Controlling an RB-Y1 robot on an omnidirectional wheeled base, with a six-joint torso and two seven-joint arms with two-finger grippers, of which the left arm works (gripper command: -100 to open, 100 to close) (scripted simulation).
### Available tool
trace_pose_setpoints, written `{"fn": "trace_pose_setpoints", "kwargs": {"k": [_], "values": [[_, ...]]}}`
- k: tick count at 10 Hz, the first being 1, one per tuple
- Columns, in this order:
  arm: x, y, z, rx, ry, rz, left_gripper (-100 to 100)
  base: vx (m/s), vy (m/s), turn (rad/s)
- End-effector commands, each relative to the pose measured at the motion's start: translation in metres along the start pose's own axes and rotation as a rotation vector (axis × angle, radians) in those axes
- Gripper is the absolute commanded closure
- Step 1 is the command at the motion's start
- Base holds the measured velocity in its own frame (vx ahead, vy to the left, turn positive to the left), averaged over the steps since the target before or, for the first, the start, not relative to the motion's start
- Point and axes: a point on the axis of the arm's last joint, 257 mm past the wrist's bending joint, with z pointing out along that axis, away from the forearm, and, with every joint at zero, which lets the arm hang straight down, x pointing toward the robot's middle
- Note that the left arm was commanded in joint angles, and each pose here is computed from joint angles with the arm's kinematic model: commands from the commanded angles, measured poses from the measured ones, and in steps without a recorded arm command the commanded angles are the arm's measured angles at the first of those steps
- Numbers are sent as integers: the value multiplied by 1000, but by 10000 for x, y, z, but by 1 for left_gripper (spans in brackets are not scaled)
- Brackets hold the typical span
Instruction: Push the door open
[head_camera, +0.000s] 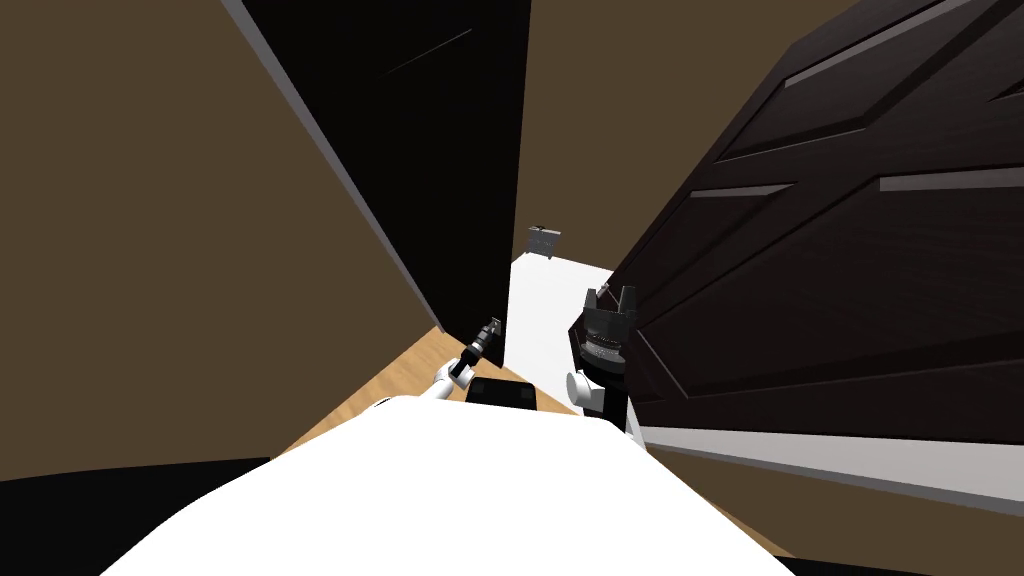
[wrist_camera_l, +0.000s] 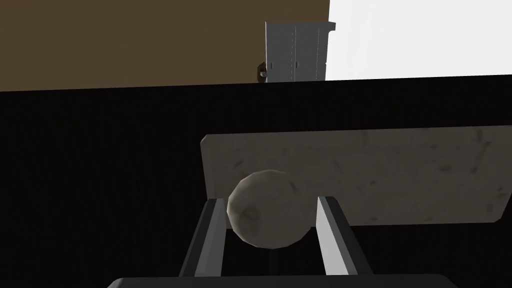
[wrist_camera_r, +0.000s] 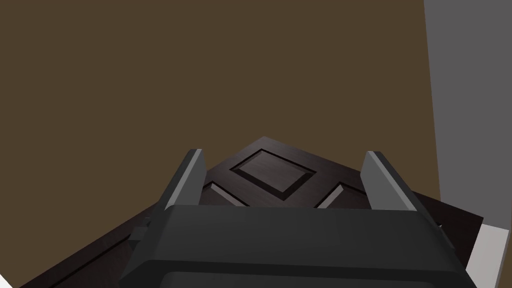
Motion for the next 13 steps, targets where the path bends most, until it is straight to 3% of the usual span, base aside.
{"fn": "trace_pose_setpoints", "kwargs": {"k": [1, 7, 8, 11, 13], "values": [[2, -20, 10, 6, 1, -1, 100, 0, 0, 0], [-368, 8, -55, -4, -73, 14, 100, 151, -93, 28], [-368, 8, -55, -4, -73, 14, 100, 125, -76, 21], [-597, 4, -96, -4, -124, 18, 100, 144, -100, 45], [-636, 3, -103, -4, -133, 19, 100, 127, -81, 73]]}}
